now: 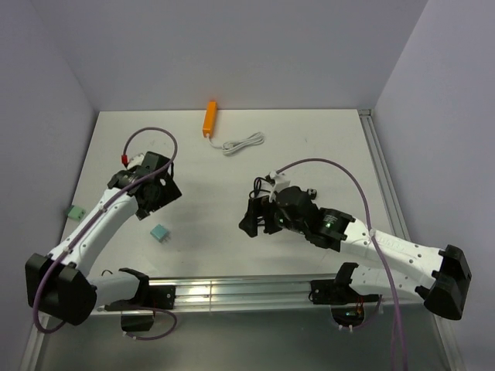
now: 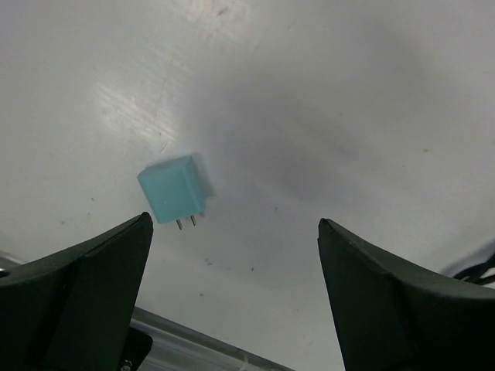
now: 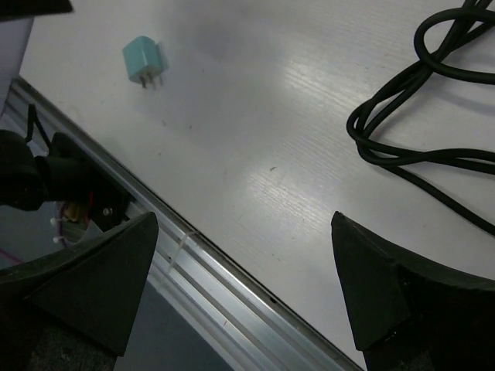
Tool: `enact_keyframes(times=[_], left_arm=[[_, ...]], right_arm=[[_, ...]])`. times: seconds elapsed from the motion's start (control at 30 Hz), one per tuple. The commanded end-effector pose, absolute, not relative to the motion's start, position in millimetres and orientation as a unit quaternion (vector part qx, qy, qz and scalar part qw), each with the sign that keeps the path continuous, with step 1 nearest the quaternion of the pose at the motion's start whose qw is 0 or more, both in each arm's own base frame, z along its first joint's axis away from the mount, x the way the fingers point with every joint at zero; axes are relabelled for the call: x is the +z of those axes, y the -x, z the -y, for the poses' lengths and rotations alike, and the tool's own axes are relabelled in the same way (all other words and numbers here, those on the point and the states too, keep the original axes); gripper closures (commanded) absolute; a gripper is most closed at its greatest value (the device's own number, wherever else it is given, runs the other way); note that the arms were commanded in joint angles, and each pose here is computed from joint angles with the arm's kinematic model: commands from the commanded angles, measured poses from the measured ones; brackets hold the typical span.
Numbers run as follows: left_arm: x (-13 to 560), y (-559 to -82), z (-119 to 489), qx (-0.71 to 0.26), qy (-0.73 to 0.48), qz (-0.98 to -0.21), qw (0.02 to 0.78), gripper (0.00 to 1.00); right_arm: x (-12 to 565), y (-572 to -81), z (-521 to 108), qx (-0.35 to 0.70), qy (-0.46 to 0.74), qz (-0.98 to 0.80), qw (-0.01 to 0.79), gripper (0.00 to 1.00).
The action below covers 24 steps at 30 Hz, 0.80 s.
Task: Insert the plug
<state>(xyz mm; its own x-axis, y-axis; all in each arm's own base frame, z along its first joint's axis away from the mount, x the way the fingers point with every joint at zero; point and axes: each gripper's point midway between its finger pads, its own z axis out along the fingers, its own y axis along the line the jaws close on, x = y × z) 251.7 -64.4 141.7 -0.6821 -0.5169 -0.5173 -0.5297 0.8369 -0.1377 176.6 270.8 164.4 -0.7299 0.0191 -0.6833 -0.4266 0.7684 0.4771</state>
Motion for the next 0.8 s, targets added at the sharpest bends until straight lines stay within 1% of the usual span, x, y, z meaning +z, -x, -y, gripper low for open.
enact_keyframes(times=[0.0,0.1,0.23,0.5,0.7,0.77], left_arm=[[111,-239,72,0.004,0.336,-0.913,0.229,0.07],[90,-228,66,0.031,0.381,-0.902,0.202,0.07],[72,-218,58,0.057,0.427,-0.883,0.189,0.07],[41,-219,53,0.079,0.453,-0.869,0.185,0.09],[26,-214,51,0.091,0.460,-0.866,0.174,0.16],[22,-213,52,0.087,0.462,-0.865,0.174,0.25]], right_arm=[[176,-174,-265,0.331,0.098,-0.857,0.382,0.00],[169,-169,-256,0.329,0.094,-0.860,0.380,0.00],[162,-165,-244,0.323,0.090,-0.860,0.384,0.00],[160,-157,-225,0.323,0.076,-0.857,0.394,0.00],[162,-155,-208,0.315,0.054,-0.856,0.407,0.00],[162,-155,-205,0.311,0.050,-0.857,0.409,0.00]])
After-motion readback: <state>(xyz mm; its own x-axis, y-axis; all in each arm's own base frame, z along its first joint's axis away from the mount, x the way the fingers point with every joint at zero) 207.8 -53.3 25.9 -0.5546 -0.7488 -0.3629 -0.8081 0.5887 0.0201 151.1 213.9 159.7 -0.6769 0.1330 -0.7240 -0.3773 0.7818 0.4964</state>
